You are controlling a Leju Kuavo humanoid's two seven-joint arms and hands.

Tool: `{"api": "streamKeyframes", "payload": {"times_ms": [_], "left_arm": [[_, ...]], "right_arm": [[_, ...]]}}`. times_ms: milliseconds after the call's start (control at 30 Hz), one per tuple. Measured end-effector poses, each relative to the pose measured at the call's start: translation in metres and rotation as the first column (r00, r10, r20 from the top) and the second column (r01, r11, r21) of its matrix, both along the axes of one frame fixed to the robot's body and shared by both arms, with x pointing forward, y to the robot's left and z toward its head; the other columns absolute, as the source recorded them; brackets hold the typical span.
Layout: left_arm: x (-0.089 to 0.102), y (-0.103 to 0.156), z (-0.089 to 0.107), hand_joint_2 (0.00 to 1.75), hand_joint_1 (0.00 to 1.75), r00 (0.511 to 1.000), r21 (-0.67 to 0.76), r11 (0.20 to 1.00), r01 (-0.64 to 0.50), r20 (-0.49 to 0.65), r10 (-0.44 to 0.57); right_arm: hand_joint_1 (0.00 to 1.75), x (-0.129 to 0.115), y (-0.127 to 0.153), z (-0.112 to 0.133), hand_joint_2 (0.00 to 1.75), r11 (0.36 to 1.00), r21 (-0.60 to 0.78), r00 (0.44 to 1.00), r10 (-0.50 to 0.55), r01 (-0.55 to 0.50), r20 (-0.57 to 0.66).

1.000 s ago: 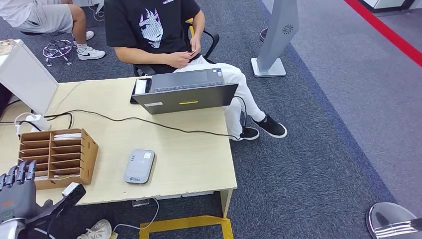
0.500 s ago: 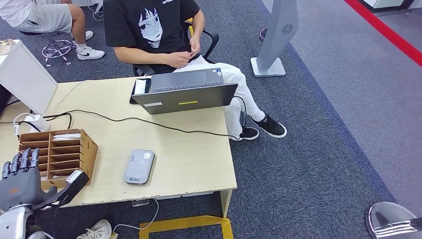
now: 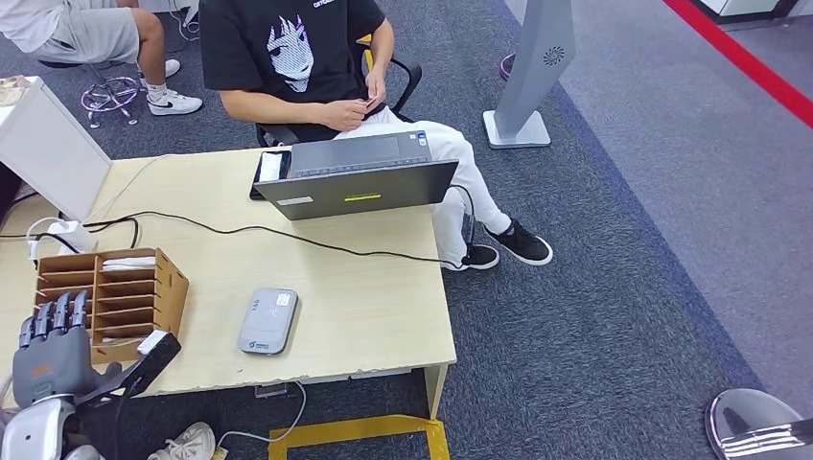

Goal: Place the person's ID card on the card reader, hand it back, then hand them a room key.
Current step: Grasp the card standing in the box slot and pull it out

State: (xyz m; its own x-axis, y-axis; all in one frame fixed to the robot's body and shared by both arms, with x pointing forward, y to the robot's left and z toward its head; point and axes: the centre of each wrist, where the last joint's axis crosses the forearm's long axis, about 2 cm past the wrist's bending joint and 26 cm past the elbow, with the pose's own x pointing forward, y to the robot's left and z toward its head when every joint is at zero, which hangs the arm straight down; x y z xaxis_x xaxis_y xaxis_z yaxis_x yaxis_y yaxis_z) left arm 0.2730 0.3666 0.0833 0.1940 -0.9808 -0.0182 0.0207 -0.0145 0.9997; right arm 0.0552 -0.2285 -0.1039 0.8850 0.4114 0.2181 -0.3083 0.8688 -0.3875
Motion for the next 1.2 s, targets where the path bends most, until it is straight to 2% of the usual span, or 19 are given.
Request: {"api": "streamKeyframes", "payload": {"times_ms": [500,533,567,633,667,700,1200], "left_arm": [[0.0005,-0.0065,-0.0040,1.75,0.03,1.000,-0.021,1.000,0.002,-0.010,-0.003],[0.0006,-0.0067,-0.0040,1.75,0.14,1.000,-0.022,1.000,0.004,-0.010,-0.004],[0.0007,-0.0067,-0.0040,1.75,0.50,1.000,-0.022,1.000,0.005,-0.010,-0.005],[0.0009,-0.0067,-0.0043,1.75,1.34,1.000,-0.022,1.000,0.005,-0.010,-0.006],[0.0010,-0.0066,-0.0045,1.75,1.67,1.000,-0.022,1.000,0.005,-0.011,-0.006],[0.0010,-0.0065,-0.0047,1.75,1.75,1.000,-0.022,1.000,0.005,-0.012,-0.005],[-0.0002,-0.0073,-0.0076,1.75,1.75,1.000,-0.032,0.999,-0.002,-0.018,0.002]], "right_arm": [[0.00,0.0006,0.0000,0.0001,1.75,1.000,-0.002,1.000,0.006,-0.006,-0.004],[0.00,0.0005,0.0000,0.0001,1.75,1.000,-0.002,1.000,0.006,-0.006,-0.004],[0.00,0.0005,0.0001,0.0001,1.75,1.000,-0.001,1.000,0.006,-0.006,-0.004],[0.00,0.0005,0.0001,0.0001,1.75,1.000,-0.001,1.000,0.007,-0.007,-0.004],[0.00,0.0005,0.0001,0.0001,1.75,1.000,-0.002,1.000,0.007,-0.007,-0.004],[0.00,0.0005,0.0001,0.0001,1.75,1.000,-0.002,1.000,0.007,-0.007,-0.004],[0.00,0.0001,0.0002,0.0001,1.75,1.000,-0.008,1.000,0.015,-0.015,0.001]]}}
